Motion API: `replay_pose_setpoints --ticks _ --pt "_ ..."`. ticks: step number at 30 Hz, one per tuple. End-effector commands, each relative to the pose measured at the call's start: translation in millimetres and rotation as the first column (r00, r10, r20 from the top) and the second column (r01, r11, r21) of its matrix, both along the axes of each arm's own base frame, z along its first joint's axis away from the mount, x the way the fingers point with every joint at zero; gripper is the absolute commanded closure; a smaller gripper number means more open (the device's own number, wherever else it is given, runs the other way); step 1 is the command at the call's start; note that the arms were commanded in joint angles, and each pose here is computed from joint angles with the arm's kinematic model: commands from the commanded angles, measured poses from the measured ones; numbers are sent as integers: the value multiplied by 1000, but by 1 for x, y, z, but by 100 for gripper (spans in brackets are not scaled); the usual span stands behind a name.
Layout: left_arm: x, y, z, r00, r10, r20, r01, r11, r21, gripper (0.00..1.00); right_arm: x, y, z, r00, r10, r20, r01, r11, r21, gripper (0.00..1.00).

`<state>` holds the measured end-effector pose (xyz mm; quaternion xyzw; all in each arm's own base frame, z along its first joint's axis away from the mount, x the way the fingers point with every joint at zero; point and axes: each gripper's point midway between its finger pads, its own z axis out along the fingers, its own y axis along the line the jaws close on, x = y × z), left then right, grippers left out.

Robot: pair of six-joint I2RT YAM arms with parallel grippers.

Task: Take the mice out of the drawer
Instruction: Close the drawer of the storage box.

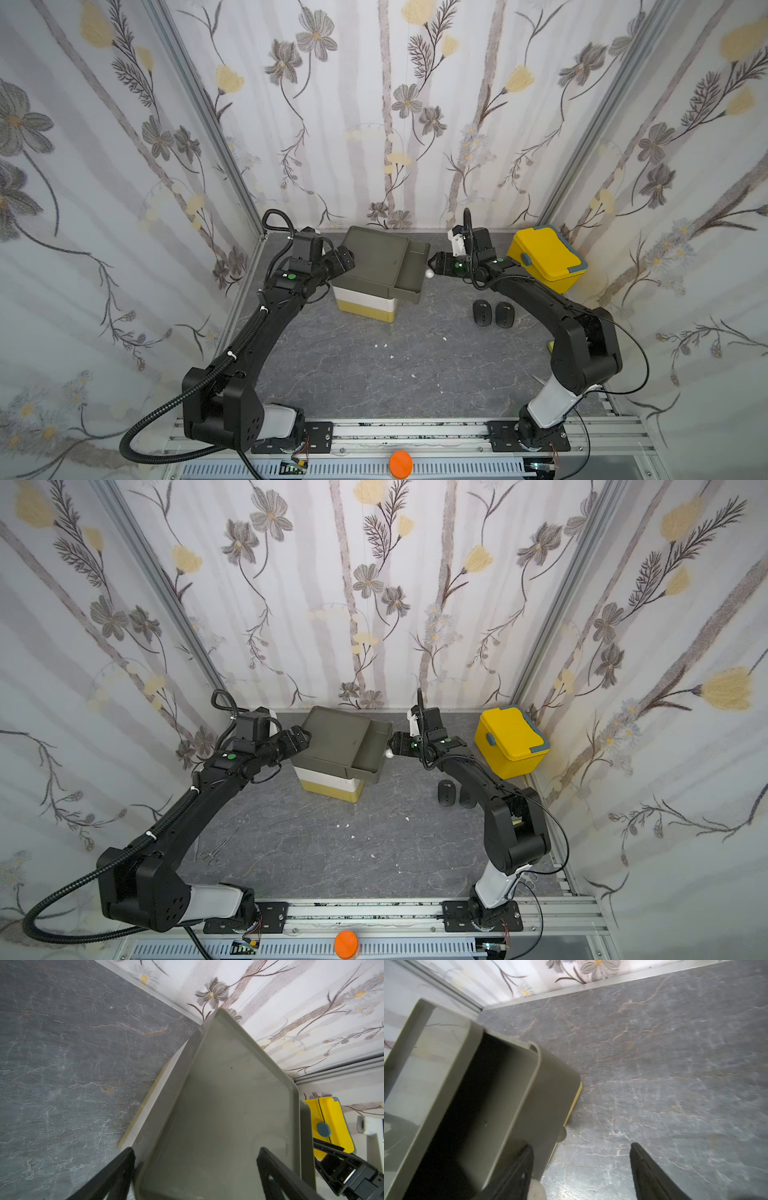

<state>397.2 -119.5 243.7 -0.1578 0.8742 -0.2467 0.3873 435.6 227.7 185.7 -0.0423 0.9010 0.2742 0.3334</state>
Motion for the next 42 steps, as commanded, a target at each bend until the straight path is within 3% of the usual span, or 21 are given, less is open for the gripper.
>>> replay_pose_setpoints --ticks 1,23,30,36,42 --pt "-2 6 5 999 35 16 -35 999 6 6 6 18 10 999 25 25 -27 998 60 28" --pt "-16 27 3 990 144 11 -144 989 22 7 6 101 10 987 151 54 -159 971 177 27" --pt "-27 35 28 983 172 57 -173 985 17 9 9 137 22 973 207 98 -223 953 205 27" --pt "-35 24 46 988 126 87 -124 992 -24 11 -2 127 43 963 243 114 -265 928 262 25" --pt "-36 -4 57 993 49 105 -47 999 -19 12 -22 85 49 974 215 68 -223 876 429 26"
